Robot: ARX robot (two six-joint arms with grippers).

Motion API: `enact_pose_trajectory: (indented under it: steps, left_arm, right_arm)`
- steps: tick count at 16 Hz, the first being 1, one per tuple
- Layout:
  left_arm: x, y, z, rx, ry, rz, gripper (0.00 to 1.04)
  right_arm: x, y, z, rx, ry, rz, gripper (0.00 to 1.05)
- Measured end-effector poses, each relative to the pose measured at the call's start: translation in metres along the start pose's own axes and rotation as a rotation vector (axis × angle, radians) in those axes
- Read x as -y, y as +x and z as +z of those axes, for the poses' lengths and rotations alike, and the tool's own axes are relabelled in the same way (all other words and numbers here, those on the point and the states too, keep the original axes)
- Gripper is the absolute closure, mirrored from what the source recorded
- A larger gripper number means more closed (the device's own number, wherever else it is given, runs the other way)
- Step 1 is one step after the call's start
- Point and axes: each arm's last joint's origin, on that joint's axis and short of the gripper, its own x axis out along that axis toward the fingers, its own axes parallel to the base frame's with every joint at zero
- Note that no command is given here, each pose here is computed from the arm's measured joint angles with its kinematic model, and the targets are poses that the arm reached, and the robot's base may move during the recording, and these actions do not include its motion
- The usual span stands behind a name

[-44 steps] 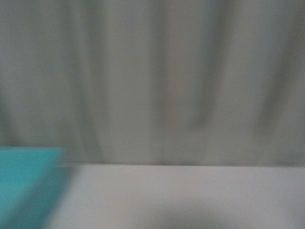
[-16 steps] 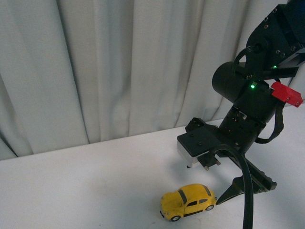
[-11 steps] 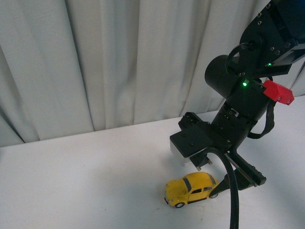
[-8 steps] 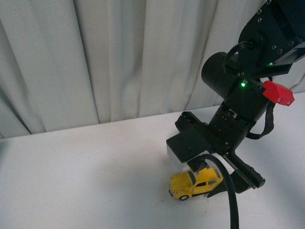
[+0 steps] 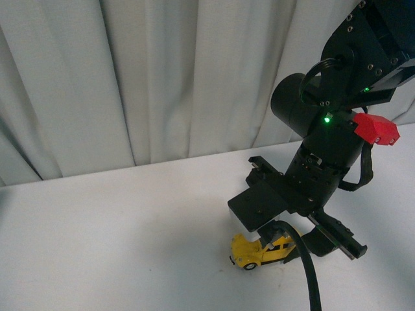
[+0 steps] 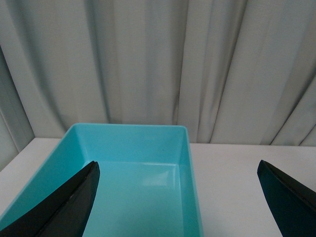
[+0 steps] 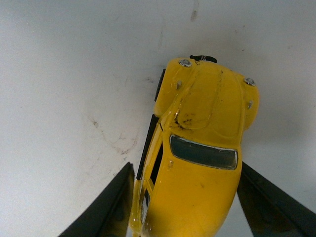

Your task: Wind up and store yellow beetle toy

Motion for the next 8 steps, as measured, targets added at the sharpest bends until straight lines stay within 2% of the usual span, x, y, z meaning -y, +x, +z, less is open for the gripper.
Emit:
enact_pose_trajectory:
  steps: [1,3,8]
  left_arm:
    - [0.0,0.0,0.0,0.0,0.0,0.0,0.07]
    - [0.0,0.0,0.0,0.0,0.0,0.0,0.07]
    - [0.0,0.0,0.0,0.0,0.0,0.0,0.07]
  right_arm:
    - [0.0003,-0.0001,0.0003,0.0,-0.001,-0.001,0.49]
    - [0.0008,0.0003,0.0019,0.004,-0.004,-0.003,0.61]
    - [0.0018,0.0004,0.0025,0.015,0.056,-0.013,0.63]
